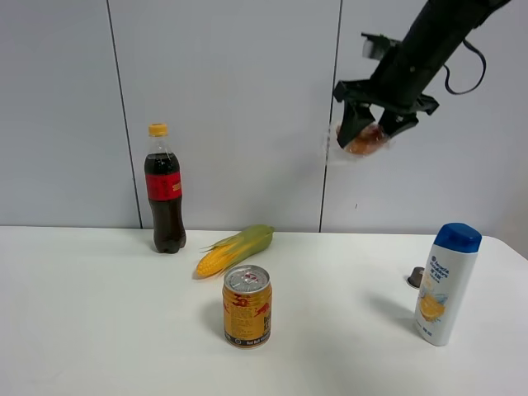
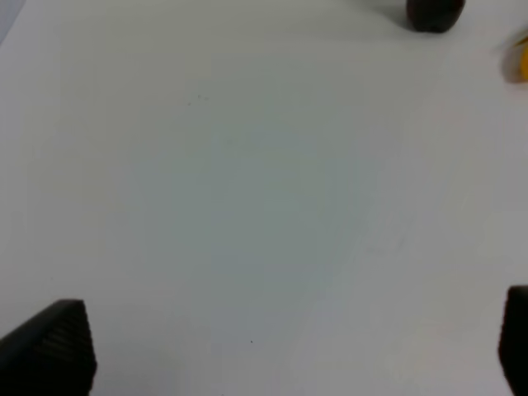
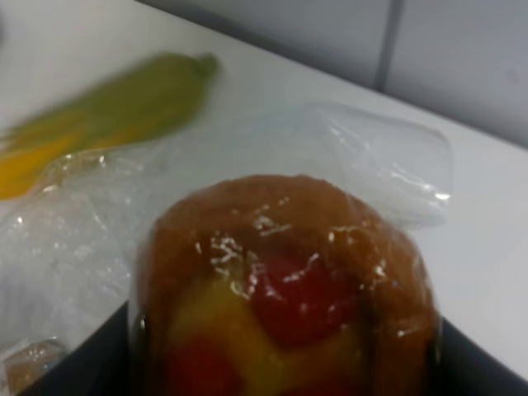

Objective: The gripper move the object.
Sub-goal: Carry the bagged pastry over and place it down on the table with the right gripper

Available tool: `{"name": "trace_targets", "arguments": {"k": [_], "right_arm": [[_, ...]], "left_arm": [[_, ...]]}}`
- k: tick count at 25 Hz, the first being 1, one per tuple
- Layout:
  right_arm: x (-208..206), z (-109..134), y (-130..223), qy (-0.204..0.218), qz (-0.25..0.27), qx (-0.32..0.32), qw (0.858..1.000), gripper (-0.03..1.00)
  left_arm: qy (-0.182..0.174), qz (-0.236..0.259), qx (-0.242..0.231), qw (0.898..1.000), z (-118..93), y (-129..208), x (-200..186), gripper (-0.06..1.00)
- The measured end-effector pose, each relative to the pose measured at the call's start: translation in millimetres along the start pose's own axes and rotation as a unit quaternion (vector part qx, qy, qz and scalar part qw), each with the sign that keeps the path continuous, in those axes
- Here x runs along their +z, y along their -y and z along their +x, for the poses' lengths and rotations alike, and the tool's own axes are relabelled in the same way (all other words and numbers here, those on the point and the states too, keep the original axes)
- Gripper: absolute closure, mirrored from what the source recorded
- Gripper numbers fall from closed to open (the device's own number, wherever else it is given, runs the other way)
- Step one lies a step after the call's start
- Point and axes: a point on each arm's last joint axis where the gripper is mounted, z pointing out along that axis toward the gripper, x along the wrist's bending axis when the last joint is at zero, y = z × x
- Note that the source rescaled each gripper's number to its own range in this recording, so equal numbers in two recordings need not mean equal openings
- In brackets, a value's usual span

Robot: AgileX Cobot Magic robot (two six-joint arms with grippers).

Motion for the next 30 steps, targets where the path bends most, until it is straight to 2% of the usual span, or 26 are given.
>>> {"name": "trace_targets", "arguments": {"k": [4,8,14,19,23,30], "right_arm": [[-32.0,47.0,-10.3,-0.041,-0.040,-0.056,0.997,0.97],[-46.3,106.8,-21.2,-0.081,-0.077,-0.118,0.987,0.97],[-51.1,215.9,-25.1,-0.142,-0.165,-0.229,0.949,0.97],[-12.5,286.5,-2.8,-0.182,-0.162,-0.277,0.929,0.97],[43.0,314.1,21.7,-0.192,-0.114,-0.296,0.929,0.97],[137.6,315.6,62.5,-0.168,-0.021,-0.320,0.932,0.97]], "left_arm": [[0.000,0.000,0.000,1.000,0.0,0.0,0.0,-0.06],[0.000,0.000,0.000,1.000,0.0,0.0,0.0,-0.06],[0.000,0.000,0.000,1.000,0.0,0.0,0.0,-0.06],[0.000,0.000,0.000,1.000,0.0,0.0,0.0,-0.06],[0.000,0.000,0.000,1.000,0.0,0.0,0.0,-0.06],[0.000,0.000,0.000,1.000,0.0,0.0,0.0,-0.06]]}}
